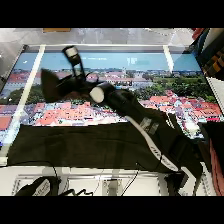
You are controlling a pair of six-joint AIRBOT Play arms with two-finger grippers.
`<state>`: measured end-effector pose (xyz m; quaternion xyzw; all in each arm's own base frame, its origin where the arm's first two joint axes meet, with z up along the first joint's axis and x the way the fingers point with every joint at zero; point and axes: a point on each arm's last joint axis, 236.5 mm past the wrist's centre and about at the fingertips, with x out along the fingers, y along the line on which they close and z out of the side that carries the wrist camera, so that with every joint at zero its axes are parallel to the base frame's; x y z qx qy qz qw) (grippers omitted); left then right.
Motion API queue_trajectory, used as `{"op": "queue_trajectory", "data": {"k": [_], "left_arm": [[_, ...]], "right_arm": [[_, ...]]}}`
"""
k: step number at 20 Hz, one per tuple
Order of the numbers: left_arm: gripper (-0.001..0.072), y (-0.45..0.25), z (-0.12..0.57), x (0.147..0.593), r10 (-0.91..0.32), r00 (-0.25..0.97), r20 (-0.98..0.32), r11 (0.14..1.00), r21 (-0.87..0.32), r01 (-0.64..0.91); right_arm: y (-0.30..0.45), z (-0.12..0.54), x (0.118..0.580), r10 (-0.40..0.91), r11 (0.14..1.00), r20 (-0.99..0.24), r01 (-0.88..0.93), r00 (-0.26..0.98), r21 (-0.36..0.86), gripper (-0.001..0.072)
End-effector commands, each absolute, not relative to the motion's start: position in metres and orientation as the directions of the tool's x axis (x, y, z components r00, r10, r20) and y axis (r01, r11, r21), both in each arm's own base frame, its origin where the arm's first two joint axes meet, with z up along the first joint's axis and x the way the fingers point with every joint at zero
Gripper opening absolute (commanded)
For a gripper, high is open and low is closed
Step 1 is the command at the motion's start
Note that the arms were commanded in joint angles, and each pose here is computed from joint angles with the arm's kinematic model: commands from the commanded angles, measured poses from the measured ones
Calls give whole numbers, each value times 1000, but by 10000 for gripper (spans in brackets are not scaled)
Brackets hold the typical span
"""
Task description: Fold the clothes and pants, and hang the long-sleeved shirts on hangers.
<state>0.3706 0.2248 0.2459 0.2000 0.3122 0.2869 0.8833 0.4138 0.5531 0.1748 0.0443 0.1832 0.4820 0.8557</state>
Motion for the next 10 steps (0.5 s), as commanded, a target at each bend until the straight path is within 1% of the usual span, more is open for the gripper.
{"op": "queue_trajectory", "data": {"k": [1, 2, 3, 4, 7, 10], "left_arm": [[557, 218, 243, 377, 596, 666, -449, 790, 475, -388], [564, 216, 241, 378, 588, 669, -454, 797, 465, -386], [564, 216, 240, 378, 586, 669, -457, 799, 462, -385], [564, 216, 240, 379, 586, 669, -458, 799, 462, -384], [564, 215, 237, 377, 583, 663, -470, 803, 456, -383], [563, 202, 217, 382, 519, 665, -537, 853, 370, -367]], "right_arm": [[578, 173, 388, 863, 495, -248, -832, 439, 250, 36], [576, 172, 392, 860, 501, -251, -830, 445, 245, 125], [572, 171, 398, 854, 510, -255, -827, 454, 236, 345], [564, 169, 406, 843, 524, -266, -824, 466, 216, 492], [517, 157, 443, 779, 586, -367, -798, 508, 139, 494], [432, 158, 488, 690, 672, -475, -726, 546, 143, 492]]}}
